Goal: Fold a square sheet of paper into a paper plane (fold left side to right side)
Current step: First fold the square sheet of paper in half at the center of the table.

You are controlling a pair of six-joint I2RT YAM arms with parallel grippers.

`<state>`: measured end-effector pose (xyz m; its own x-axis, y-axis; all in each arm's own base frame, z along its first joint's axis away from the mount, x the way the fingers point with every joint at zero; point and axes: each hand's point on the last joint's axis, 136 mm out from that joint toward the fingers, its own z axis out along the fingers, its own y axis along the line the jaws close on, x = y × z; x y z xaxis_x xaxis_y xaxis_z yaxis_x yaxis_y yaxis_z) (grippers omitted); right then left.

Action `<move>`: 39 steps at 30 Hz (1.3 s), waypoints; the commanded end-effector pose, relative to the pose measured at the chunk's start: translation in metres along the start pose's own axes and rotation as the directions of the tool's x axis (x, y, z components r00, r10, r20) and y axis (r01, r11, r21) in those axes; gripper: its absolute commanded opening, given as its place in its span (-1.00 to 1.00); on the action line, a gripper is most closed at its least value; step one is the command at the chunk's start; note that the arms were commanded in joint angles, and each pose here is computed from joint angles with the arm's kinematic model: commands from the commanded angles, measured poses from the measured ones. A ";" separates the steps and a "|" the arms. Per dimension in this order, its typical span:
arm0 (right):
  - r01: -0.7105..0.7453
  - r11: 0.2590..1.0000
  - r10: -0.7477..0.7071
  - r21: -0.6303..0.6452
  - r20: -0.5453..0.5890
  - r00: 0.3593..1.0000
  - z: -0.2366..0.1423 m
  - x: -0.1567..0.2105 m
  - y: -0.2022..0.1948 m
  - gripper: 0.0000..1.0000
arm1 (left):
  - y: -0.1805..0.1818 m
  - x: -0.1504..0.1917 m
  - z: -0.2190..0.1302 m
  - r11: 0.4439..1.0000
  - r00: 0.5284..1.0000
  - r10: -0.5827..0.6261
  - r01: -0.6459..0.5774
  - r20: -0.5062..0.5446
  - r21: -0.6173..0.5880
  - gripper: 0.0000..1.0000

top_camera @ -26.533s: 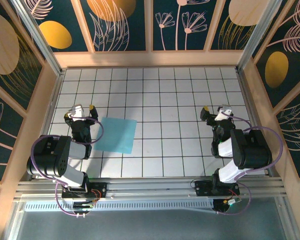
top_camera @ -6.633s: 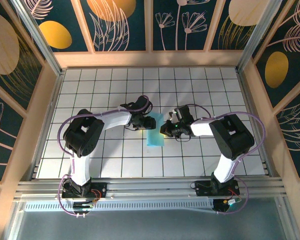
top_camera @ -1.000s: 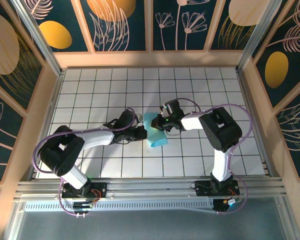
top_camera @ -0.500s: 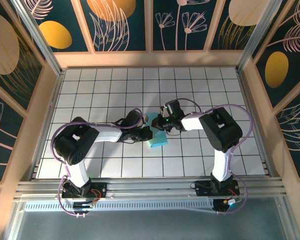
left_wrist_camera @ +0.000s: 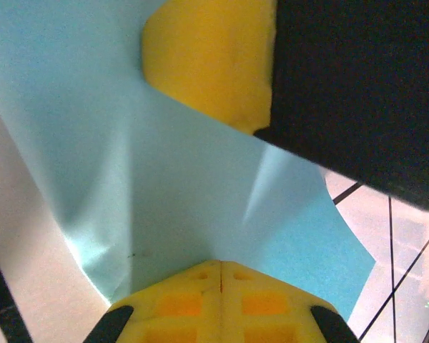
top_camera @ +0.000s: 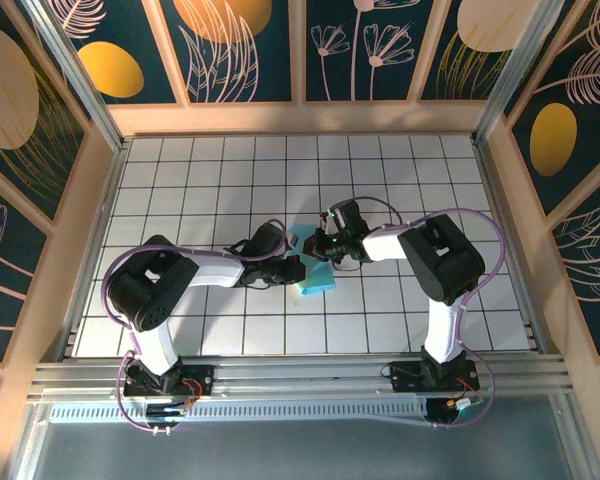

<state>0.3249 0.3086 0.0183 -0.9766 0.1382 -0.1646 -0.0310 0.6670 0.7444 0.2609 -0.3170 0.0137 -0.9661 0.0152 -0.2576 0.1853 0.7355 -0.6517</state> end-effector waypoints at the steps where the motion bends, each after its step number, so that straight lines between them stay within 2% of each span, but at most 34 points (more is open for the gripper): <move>1: -0.069 0.984 0.073 0.167 -0.019 0.997 0.003 0.017 -0.051 -1.00 | 0.024 0.049 -0.004 0.997 0.990 -0.005 -0.006 -0.141 -0.081 -1.00; 21: -0.070 0.983 0.076 0.171 -0.025 0.997 0.004 0.018 -0.053 -1.00 | 0.034 0.096 -0.014 0.995 0.970 -0.034 0.010 -0.239 -0.102 -1.00; 33: -0.070 0.983 0.076 0.168 -0.027 0.997 0.005 0.018 -0.052 -1.00 | 0.023 0.100 -0.025 0.997 0.974 -0.032 0.017 -0.225 -0.070 -1.00; 39: -0.067 0.984 0.072 0.166 -0.025 0.997 0.004 0.018 -0.050 -1.00 | 0.000 0.077 -0.034 0.999 0.989 -0.029 0.026 -0.144 -0.021 -1.00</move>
<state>0.3241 0.3087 0.0180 -0.9776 0.1361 -0.1606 -0.0296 0.6665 0.7449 0.1926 -0.2965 0.0142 -0.9772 0.0959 -0.1892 0.1968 0.7431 -0.6396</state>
